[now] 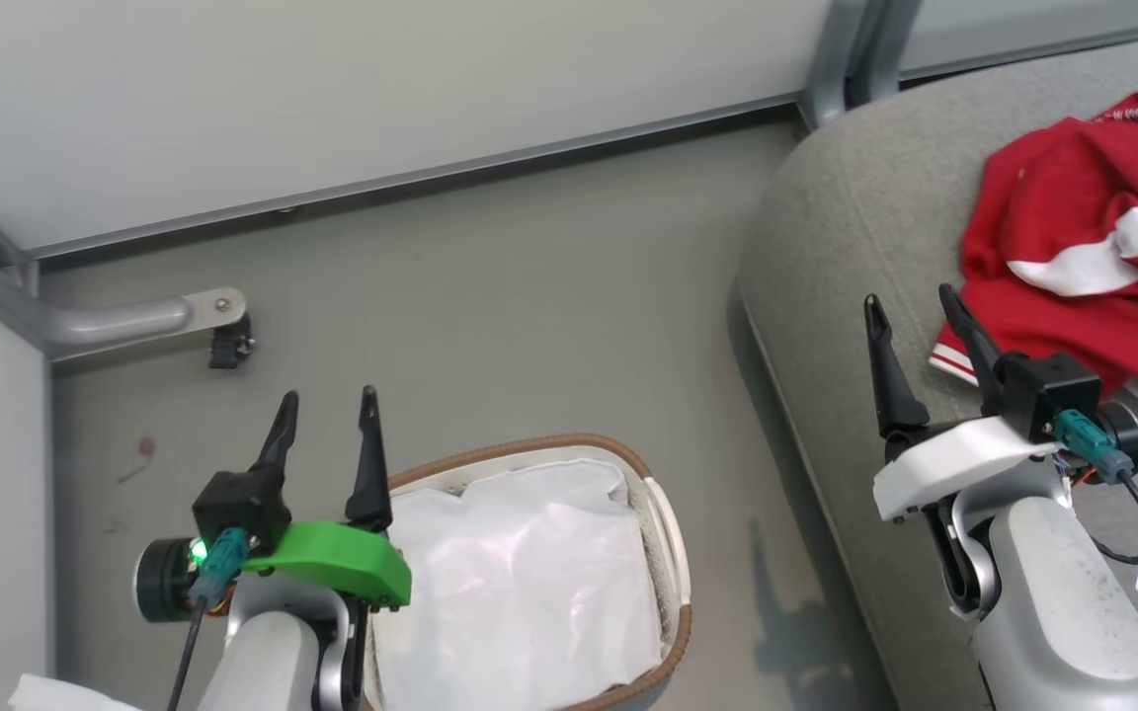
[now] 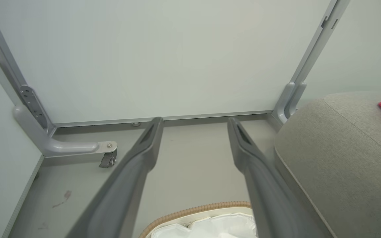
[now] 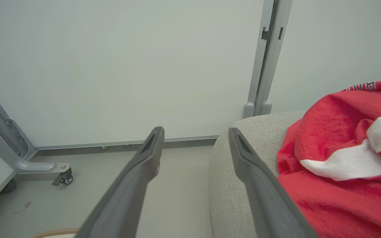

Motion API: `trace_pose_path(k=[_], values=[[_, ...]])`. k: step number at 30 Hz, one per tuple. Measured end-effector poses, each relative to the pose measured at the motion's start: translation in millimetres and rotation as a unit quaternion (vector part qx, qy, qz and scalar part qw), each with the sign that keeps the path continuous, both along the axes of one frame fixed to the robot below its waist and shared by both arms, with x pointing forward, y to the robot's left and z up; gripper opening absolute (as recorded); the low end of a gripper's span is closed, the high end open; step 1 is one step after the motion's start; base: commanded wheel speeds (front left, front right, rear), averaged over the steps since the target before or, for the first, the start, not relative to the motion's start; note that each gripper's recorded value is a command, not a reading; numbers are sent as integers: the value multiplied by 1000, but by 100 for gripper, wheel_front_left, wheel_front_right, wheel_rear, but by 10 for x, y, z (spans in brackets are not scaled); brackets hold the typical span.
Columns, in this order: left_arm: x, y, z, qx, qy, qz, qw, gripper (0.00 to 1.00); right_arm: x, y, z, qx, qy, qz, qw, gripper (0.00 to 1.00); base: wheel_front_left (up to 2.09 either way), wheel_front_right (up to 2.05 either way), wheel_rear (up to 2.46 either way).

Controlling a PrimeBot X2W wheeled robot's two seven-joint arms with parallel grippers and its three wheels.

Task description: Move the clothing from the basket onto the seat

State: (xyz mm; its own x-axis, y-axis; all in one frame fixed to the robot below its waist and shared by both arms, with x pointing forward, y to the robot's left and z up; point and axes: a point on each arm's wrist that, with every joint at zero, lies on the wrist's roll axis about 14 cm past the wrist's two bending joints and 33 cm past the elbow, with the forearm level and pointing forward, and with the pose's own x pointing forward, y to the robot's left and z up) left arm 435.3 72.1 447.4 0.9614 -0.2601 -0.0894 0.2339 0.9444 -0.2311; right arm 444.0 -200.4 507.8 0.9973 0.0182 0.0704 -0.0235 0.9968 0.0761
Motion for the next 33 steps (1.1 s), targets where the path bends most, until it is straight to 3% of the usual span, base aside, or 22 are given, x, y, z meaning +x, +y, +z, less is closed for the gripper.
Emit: trace_pose_path(k=[10,28,29,33], values=[[-249,599,-67,17,16,86,996,100,-79,221,-28,19,4,24,1000,100,0,0,0],[-684,886,-131,-7,35,130,991,100,-503,382,-245,37,36,43,998,100,0,0,0],[-704,889,-136,-8,36,130,991,0,-515,396,-247,37,37,45,998,0,0,0,0],[-760,889,-249,-6,55,132,990,0,-588,410,-407,44,62,43,996,0,0,0,0]])
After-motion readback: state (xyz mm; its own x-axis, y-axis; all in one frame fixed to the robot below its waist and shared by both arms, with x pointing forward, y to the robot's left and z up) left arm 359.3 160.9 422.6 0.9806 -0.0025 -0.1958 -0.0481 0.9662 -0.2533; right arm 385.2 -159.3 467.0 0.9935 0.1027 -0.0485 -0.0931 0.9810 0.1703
